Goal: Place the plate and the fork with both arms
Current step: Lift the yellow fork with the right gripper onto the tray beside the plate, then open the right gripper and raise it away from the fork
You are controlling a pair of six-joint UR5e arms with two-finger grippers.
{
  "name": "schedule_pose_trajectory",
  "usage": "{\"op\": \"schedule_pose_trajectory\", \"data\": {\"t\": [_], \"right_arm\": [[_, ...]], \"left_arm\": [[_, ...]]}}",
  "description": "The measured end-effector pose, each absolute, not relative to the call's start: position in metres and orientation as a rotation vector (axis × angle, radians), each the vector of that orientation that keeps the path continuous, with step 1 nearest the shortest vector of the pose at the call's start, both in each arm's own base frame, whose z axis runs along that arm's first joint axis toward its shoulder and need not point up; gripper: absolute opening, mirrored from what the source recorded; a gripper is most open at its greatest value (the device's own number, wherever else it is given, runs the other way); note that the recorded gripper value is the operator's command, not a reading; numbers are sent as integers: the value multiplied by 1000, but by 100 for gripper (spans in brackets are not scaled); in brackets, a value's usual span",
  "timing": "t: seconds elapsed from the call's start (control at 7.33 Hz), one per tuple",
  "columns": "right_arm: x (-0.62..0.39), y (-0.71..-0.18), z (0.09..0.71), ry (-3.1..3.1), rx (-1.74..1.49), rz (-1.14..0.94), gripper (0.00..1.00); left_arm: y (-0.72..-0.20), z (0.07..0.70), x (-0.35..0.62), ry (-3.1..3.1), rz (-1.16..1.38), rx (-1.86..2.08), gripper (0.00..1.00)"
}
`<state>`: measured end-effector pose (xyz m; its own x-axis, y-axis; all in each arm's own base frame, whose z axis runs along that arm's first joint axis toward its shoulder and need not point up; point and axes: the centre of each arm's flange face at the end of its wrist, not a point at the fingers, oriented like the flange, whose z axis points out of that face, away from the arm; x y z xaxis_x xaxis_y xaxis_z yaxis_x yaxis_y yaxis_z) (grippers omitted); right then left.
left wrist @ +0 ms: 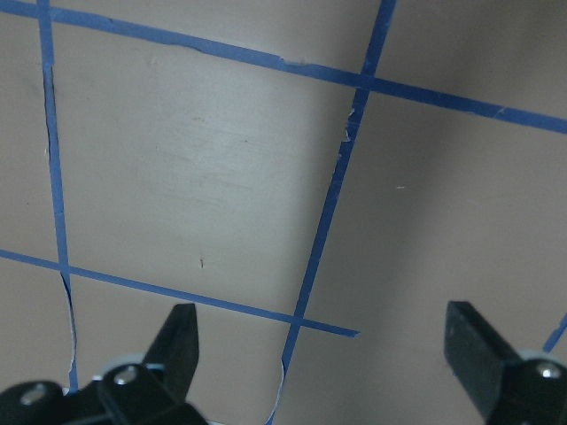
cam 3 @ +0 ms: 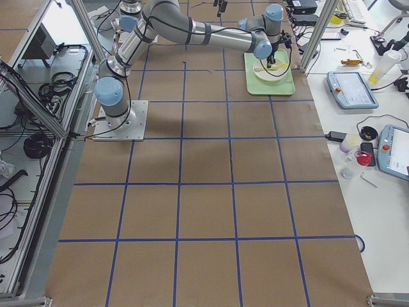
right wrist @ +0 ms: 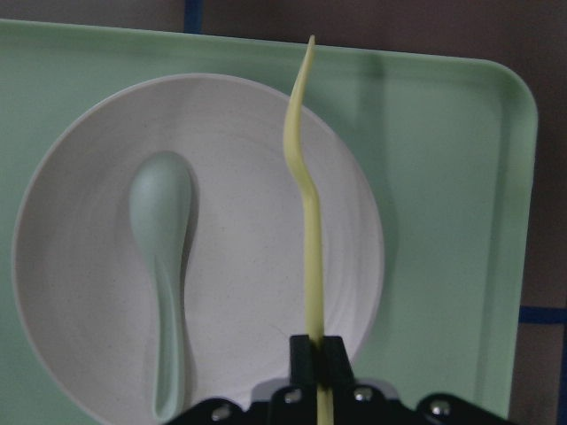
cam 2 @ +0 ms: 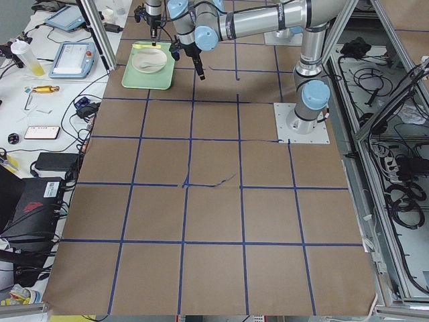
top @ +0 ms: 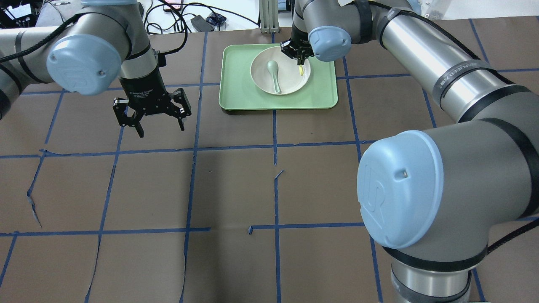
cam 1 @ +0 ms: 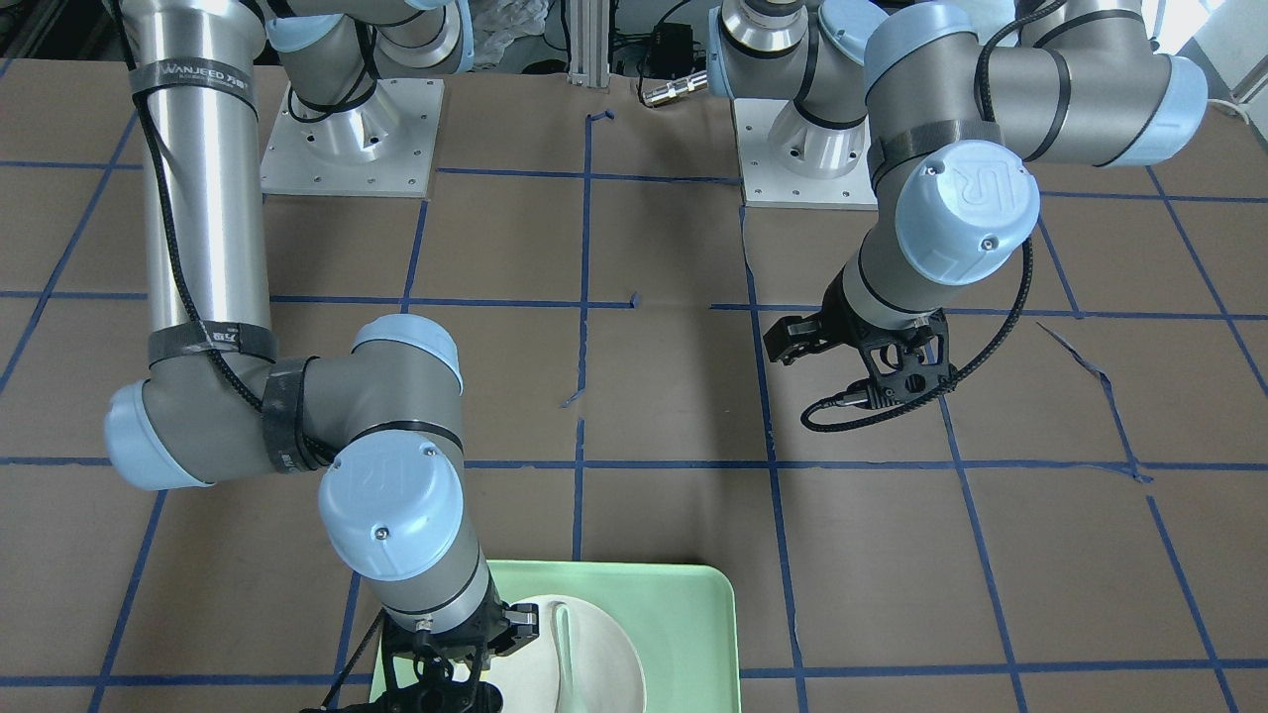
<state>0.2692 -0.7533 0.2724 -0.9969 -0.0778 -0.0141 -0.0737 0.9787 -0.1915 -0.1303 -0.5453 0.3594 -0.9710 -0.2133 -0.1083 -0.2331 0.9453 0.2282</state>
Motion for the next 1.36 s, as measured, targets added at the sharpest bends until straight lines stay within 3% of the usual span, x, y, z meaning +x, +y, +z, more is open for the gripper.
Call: {"op": "schedule_pose_trajectory", "data": {"t": [0.82, 0.95, 1.09, 1.36], "right_arm": [[215, -755, 230, 3332, -15, -232, 0], [215, -754, 228, 3331, -5, -225, 4], [216, -753, 232, 3322, -2, -226, 99], [221, -737, 266, 3269, -55, -138, 100]], "left_arm": [[-544, 357, -136, 3013, 373, -346, 100], [-545, 355, -136, 3013, 379, -343, 100], [-546, 353, -136, 3012, 383, -340, 100], [-546, 358, -135, 3016, 362, -343, 100]]}}
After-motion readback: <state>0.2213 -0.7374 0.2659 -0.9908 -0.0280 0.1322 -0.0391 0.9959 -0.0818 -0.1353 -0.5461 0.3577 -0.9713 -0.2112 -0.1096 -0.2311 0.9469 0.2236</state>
